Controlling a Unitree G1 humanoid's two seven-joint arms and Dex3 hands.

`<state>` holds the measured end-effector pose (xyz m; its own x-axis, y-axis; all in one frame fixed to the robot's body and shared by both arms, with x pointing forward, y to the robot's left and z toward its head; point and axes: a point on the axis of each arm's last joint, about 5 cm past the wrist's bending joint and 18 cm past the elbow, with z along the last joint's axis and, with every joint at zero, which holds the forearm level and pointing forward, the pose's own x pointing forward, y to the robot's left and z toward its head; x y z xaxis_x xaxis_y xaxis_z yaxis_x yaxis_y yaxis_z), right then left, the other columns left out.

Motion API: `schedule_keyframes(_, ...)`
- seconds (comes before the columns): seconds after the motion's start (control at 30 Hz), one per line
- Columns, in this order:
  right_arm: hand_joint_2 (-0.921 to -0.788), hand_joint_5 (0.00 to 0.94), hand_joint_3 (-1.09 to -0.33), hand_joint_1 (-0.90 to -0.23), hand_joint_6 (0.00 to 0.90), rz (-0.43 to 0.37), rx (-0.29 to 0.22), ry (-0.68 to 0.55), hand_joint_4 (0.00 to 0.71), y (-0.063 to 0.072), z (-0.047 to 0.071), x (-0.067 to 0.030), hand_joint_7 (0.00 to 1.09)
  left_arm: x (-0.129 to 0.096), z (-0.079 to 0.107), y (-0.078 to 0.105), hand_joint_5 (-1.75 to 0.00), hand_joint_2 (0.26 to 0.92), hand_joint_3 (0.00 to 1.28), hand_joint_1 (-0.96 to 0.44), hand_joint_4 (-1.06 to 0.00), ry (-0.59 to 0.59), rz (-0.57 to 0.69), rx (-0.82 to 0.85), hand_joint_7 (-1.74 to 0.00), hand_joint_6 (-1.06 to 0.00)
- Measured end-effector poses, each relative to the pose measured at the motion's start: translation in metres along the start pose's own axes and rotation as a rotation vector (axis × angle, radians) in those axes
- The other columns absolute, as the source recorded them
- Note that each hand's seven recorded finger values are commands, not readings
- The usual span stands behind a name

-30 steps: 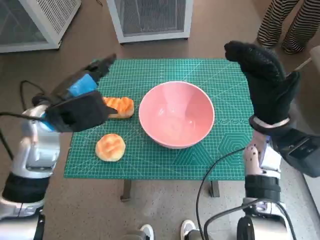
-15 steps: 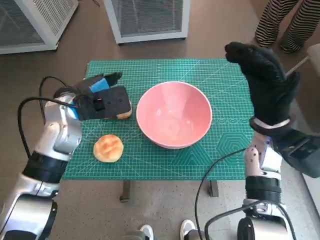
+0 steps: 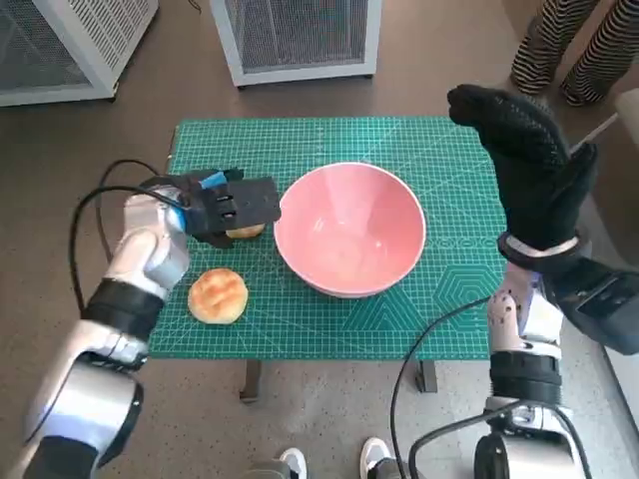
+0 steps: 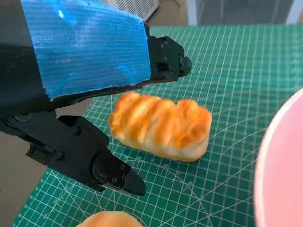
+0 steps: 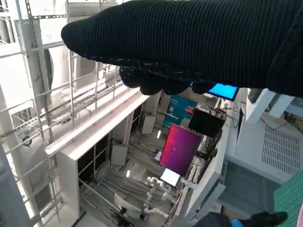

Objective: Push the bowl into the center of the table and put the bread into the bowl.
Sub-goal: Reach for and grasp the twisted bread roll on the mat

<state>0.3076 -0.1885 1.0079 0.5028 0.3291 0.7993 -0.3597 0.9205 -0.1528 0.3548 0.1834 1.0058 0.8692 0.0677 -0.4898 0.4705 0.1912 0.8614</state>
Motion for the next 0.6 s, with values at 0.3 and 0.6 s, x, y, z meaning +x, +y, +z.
schedule_keyframes(0.3,-0.921,0.005,-0.663,-0.618,0.036,0.001,-0.004,0.001,0.226,-0.001,0.0,-0.0001,0.57,0.011,-0.002,-0.015,-0.02,0.746,0.01,-0.09,-0.11,0.056,0.018,0.086,-0.03,-0.24)
schedule_keyframes(0.6,-0.921,0.004,-0.664,-0.613,0.025,0.002,-0.004,0.0,0.226,-0.001,0.001,0.0002,0.56,0.018,-0.007,-0.031,-0.05,0.785,0.02,0.0,-0.29,0.063,0.071,0.143,-0.05,-0.37)
